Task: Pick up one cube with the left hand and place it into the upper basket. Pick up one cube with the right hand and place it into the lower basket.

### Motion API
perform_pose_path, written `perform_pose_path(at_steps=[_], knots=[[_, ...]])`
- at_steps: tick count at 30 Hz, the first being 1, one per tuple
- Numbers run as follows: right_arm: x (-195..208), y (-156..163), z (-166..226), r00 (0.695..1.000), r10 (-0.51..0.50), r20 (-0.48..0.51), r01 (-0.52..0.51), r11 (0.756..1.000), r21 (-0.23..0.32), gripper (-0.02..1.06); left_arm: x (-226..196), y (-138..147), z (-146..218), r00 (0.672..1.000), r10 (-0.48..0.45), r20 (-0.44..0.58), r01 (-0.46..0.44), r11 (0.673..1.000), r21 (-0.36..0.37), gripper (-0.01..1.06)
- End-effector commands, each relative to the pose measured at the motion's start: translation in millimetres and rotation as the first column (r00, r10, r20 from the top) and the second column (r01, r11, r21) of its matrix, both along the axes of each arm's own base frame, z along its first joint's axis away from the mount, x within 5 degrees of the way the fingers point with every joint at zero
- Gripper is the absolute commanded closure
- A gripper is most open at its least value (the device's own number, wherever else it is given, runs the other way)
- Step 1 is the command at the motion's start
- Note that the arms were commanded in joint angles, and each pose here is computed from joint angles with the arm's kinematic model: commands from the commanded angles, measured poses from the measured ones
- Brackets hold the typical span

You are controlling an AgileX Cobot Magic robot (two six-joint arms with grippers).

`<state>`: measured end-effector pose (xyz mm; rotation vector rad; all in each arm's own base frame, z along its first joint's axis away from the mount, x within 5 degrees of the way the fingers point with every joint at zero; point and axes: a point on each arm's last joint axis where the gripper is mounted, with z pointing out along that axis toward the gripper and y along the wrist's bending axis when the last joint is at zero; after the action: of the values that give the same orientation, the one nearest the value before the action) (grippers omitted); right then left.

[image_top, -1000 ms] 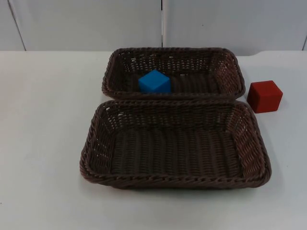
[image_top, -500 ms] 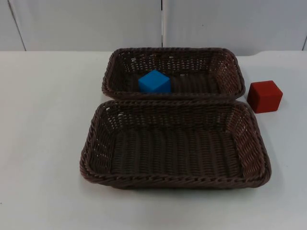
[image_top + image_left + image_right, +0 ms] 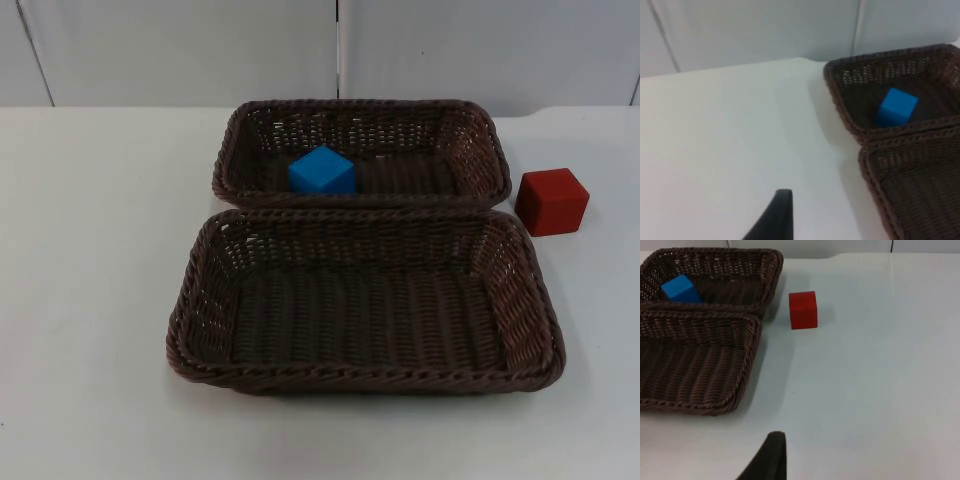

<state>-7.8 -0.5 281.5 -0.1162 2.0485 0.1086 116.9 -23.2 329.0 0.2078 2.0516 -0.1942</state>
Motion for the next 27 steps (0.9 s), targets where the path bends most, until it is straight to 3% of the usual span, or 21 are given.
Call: perform_pose_path(at_steps=[1, 11, 27], knots=[[0, 1, -1, 1.000, 0.001, 0.005, -0.001, 1.000, -0.003, -0.01, -12, 4, -2, 1.000, 0.029, 0.002, -0.029, 1.000, 0.013, 0.04], [0, 0, -1, 1.000, -0.005, 0.007, 0.005, 1.000, -0.017, -0.01, -48, 10, -28, 0.997, 0.069, 0.025, -0.069, 0.997, 0.020, 0.04], [1, 0, -1, 1.000, -0.004, 0.009, 0.005, 1.000, -0.017, -0.01, -51, 12, -36, 0.996, 0.084, 0.014, -0.084, 0.996, 0.033, 0.04]])
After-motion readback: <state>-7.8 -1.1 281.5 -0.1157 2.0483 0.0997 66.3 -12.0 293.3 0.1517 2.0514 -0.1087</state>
